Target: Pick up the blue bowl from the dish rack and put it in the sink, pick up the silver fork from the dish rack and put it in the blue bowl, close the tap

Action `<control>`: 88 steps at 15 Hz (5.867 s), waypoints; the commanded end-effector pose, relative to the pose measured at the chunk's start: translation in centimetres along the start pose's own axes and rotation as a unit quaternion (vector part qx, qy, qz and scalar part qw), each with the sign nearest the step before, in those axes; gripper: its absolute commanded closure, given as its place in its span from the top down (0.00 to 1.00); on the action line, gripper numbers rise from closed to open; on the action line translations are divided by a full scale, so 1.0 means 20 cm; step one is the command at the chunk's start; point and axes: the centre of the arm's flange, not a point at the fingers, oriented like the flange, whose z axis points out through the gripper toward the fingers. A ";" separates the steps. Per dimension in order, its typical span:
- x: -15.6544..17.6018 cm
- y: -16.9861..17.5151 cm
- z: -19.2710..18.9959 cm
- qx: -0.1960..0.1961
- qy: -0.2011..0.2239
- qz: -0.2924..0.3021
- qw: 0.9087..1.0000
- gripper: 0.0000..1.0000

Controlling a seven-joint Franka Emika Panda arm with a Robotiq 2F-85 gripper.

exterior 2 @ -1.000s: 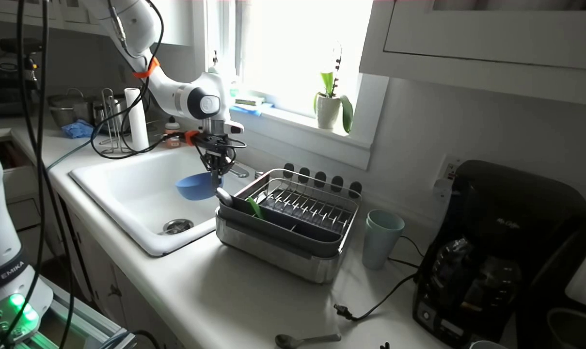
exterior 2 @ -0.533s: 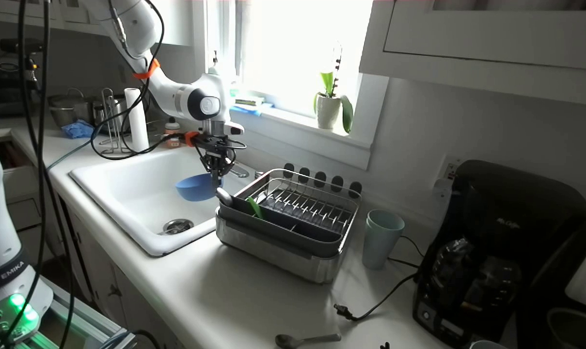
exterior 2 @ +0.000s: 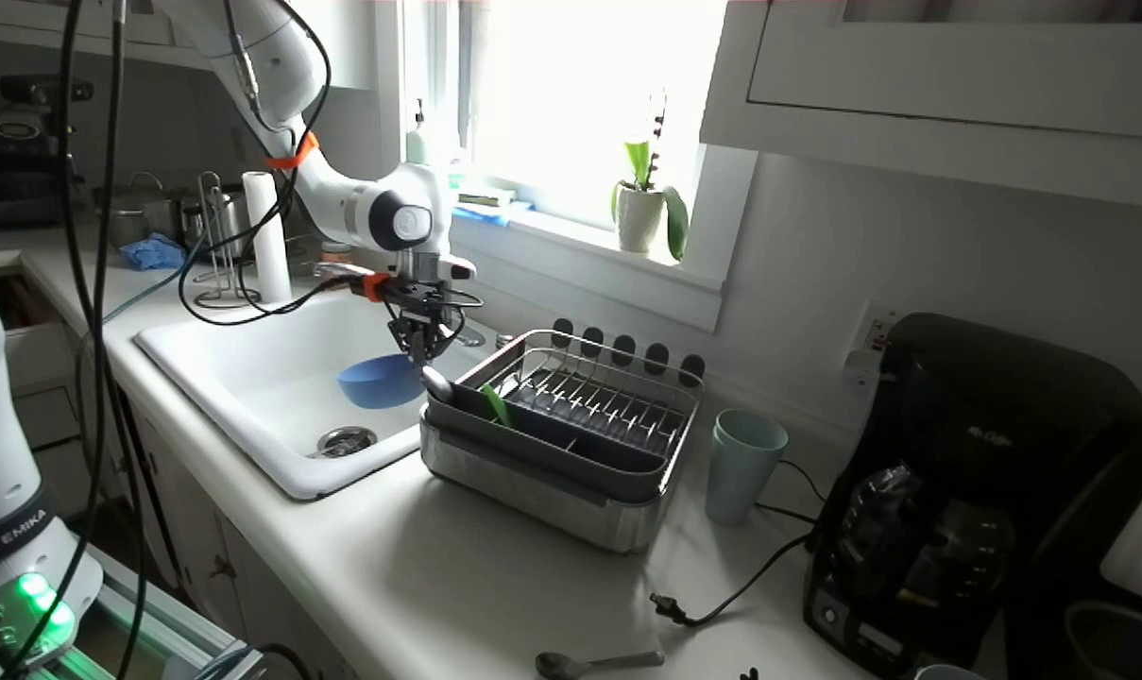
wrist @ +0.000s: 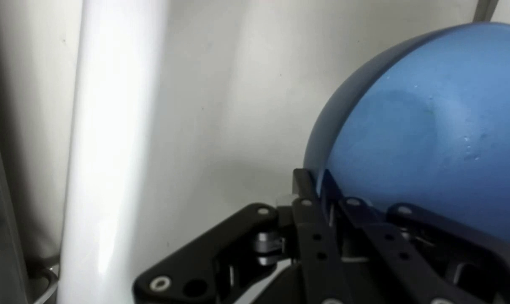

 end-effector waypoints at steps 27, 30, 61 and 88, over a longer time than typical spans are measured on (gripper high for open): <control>0.12 0.02 0.43 -0.005 -0.011 0.022 1.000 0.02; 0.17 0.02 0.53 -0.017 -0.005 0.060 0.998 0.02; 0.15 0.34 -0.48 -0.050 -0.011 0.174 0.983 1.00; -0.36 0.68 -0.76 -0.036 -0.166 -0.006 0.985 1.00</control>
